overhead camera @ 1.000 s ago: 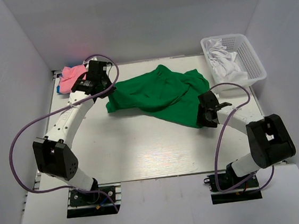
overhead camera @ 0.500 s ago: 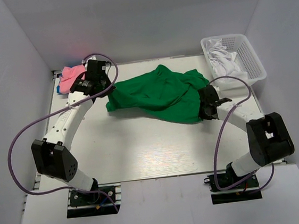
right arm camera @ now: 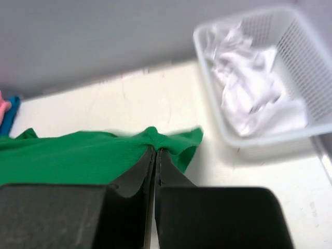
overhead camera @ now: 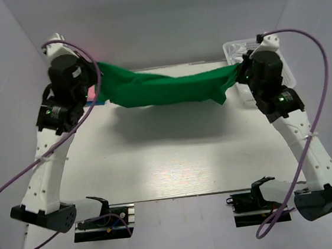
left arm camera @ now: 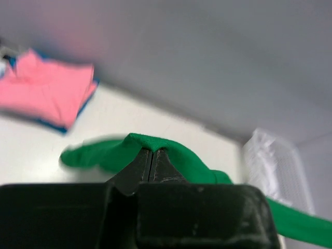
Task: Fold and stack the t-shirts
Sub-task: Flatten out the tshirt
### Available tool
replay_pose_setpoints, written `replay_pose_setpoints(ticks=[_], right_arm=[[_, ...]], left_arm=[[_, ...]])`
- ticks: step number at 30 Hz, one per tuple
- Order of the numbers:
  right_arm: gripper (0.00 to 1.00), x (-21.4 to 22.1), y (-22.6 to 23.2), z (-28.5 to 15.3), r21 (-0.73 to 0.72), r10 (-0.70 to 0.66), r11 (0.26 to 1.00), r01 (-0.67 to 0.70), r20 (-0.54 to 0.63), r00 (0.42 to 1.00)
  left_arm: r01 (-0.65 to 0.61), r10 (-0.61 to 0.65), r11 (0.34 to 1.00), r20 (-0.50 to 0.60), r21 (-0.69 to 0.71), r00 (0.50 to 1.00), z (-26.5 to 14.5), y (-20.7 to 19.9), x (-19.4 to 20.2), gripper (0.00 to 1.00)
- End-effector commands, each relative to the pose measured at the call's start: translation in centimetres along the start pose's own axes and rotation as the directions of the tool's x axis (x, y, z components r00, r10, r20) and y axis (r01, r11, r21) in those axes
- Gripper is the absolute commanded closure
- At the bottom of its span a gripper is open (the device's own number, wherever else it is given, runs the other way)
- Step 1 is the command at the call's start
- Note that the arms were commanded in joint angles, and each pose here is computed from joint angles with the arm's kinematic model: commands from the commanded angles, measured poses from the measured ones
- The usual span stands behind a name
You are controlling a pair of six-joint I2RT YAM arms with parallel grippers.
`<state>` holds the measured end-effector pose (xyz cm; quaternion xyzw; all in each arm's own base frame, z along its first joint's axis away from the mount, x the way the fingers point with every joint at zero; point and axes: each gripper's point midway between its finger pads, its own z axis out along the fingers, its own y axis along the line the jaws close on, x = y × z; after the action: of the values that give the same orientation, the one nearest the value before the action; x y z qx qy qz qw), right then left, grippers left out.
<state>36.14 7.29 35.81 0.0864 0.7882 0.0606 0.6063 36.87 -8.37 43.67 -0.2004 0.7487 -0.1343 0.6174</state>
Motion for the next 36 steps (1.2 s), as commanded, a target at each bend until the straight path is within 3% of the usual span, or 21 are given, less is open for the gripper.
replay_pose_setpoints(ticks=[1, 8, 14, 22, 27, 31, 36], right_arm=[[1.0, -6.5, -0.8, -2.9, 0.038, -0.055, 0.998, 0.05, 0.157, 0.986], [1.0, -14.3, 0.3, -9.4, -0.051, -0.098, 0.991, 0.125, 0.366, 0.925], [1.0, -18.6, 0.5, -17.1, -0.125, -0.111, 0.971, 0.203, 0.514, 0.851], [1.0, -18.8, 0.6, -25.5, -0.257, -0.045, 0.931, 0.26, 0.625, 0.78], [1.0, -18.1, 0.4, -29.3, -0.309, -0.014, 0.907, 0.286, 0.657, 0.753], [1.0, -17.2, 1.3, -31.7, -0.389, 0.024, 0.862, 0.326, 0.672, 0.74], [1.0, -16.4, 1.3, -32.8, -0.431, 0.069, 0.847, 0.31, 0.668, 0.741]], left_arm=[[0.018, -0.025, 0.999, 0.236, 0.032, 0.972, -5.3, -0.4, -8.4, 1.0], [0.004, -0.073, 0.987, 0.419, 0.163, 0.905, -13.6, -1.4, -15.6, 1.0], [-0.029, -0.134, 0.944, 0.463, 0.329, 0.876, -20.0, -2.4, -17.6, 1.0], [-0.063, -0.214, 0.861, 0.471, 0.505, 0.856, -26.9, -2.6, -17.5, 1.0], [-0.128, -0.246, 0.777, 0.484, 0.616, 0.84, -32.1, -3.7, -18.6, 1.0], [-0.141, -0.262, 0.731, 0.465, 0.668, 0.846, -34.1, -4.0, -18.2, 1.0], [-0.138, -0.281, 0.722, 0.47, 0.678, 0.837, -35.5, -3.3, -18.0, 1.0]])
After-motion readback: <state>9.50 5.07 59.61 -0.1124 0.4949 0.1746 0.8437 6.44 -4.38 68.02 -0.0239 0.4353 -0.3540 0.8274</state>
